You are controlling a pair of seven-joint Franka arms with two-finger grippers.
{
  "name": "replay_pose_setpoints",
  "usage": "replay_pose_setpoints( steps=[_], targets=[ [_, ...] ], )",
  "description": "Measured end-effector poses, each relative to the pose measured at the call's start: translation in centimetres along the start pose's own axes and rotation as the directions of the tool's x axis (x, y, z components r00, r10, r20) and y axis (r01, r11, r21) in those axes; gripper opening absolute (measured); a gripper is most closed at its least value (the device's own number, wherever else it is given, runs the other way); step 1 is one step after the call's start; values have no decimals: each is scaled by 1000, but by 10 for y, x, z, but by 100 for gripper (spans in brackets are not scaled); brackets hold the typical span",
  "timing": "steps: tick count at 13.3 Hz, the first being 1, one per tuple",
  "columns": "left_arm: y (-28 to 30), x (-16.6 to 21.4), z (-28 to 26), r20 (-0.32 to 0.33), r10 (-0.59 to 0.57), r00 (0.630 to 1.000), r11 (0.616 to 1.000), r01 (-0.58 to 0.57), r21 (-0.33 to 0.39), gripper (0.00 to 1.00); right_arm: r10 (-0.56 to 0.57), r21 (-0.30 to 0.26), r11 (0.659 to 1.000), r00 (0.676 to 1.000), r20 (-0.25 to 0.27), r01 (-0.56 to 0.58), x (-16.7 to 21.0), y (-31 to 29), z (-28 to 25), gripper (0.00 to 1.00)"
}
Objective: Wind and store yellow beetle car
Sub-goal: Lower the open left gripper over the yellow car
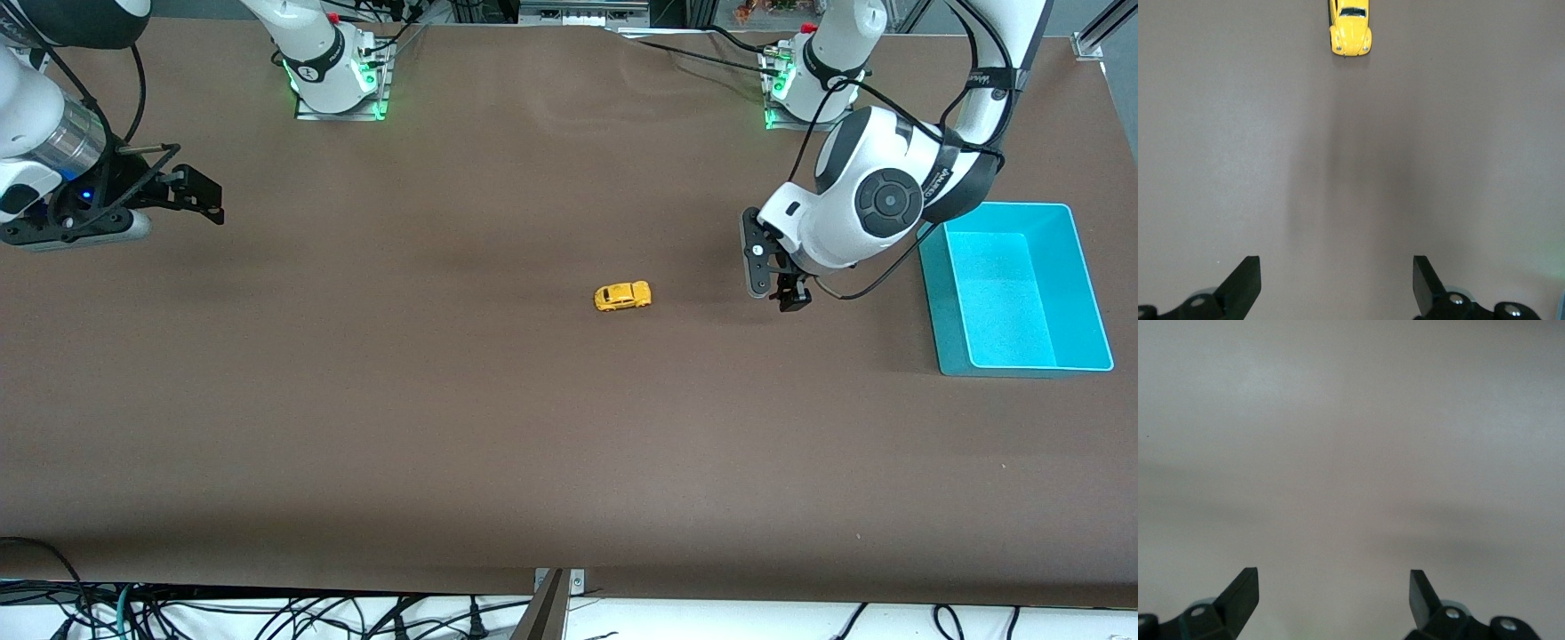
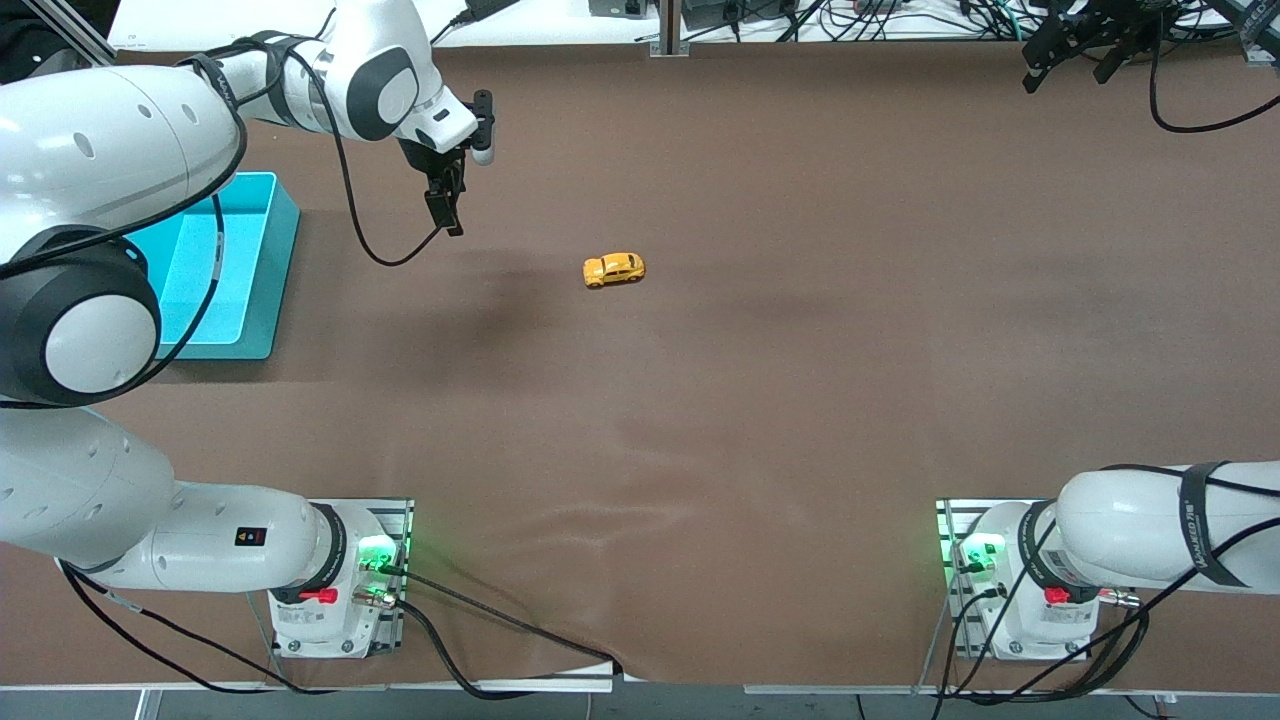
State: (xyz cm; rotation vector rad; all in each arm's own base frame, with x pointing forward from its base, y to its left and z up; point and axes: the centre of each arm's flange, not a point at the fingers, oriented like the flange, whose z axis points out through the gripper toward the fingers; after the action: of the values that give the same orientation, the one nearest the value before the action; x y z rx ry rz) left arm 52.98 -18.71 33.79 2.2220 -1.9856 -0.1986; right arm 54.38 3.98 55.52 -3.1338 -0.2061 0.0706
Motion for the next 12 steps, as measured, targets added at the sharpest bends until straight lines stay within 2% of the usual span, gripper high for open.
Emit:
replay_pose_setpoints(
  steps=[5, 12],
  targets=[
    [2, 4, 0, 0, 6, 1000, 1000, -6, 1, 100, 68, 3, 998, 998, 6, -68, 1, 11, 3, 100],
    [5, 11, 1, 2, 2, 1000, 1000, -2, 3, 100, 83, 4, 997, 996, 16, -83, 1, 19, 6, 100]
  ],
)
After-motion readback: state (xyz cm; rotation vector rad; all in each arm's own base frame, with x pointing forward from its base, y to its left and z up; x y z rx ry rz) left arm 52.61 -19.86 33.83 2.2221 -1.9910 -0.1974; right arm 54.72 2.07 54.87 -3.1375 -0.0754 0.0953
